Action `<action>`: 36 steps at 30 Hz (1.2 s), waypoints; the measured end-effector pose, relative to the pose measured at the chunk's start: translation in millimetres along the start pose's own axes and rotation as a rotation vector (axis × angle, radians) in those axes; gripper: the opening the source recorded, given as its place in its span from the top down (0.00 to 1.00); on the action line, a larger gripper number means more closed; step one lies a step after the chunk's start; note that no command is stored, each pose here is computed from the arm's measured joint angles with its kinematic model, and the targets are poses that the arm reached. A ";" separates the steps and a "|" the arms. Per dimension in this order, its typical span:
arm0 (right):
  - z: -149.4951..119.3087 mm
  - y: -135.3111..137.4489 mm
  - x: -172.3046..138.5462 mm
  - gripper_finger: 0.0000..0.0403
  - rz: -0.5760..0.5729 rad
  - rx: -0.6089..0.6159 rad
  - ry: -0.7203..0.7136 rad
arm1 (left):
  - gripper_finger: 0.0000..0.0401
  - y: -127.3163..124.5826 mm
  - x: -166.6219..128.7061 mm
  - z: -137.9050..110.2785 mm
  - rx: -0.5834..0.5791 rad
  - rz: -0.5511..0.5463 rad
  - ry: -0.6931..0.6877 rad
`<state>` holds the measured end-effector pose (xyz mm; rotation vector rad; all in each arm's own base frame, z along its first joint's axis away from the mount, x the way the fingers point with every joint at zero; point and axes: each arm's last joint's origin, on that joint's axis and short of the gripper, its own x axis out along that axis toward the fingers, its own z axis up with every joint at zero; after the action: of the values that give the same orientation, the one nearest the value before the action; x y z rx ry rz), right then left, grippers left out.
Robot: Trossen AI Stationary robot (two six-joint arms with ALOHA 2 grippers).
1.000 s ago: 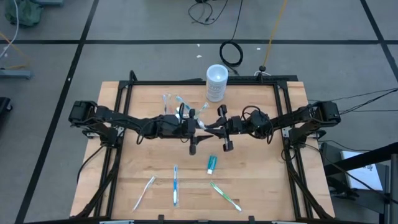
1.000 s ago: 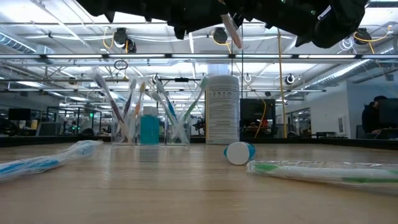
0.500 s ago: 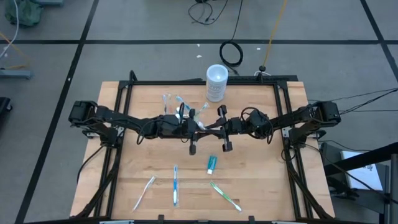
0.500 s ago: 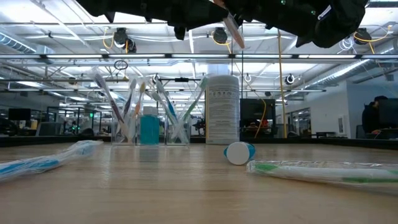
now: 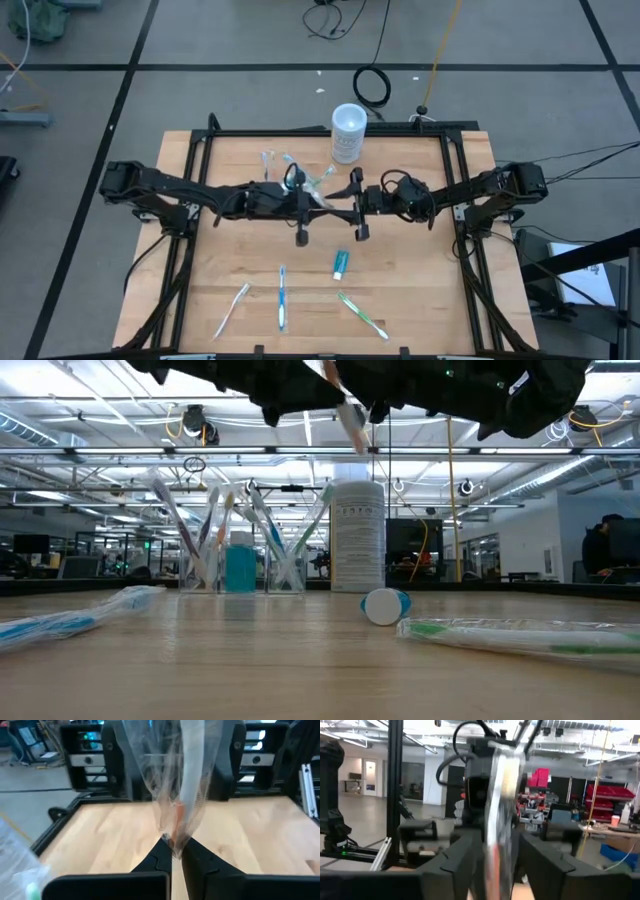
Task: Pick & Place toothbrushing station
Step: Put the top orange toothbrush into the transparent organizer
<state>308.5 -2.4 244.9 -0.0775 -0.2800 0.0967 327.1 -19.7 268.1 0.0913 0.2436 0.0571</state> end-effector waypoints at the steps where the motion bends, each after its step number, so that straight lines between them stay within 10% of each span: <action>1: 0.0 -0.6 -0.1 0.58 -0.001 0.016 0.000 | 0.95 0.8 -4.5 1.3 0.002 0.004 0.018; 10: -2.6 -13.5 -1.9 0.46 -0.042 0.199 0.019 | 0.98 1.4 -12.0 -3.1 0.042 -0.012 0.114; 36: 0.3 -11.5 14.7 0.46 0.061 0.189 0.288 | 0.95 1.9 -4.4 -6.4 0.025 0.064 0.326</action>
<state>323.4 -12.2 250.2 0.0879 0.0199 0.1705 321.1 -17.6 263.1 0.1144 0.5676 0.1326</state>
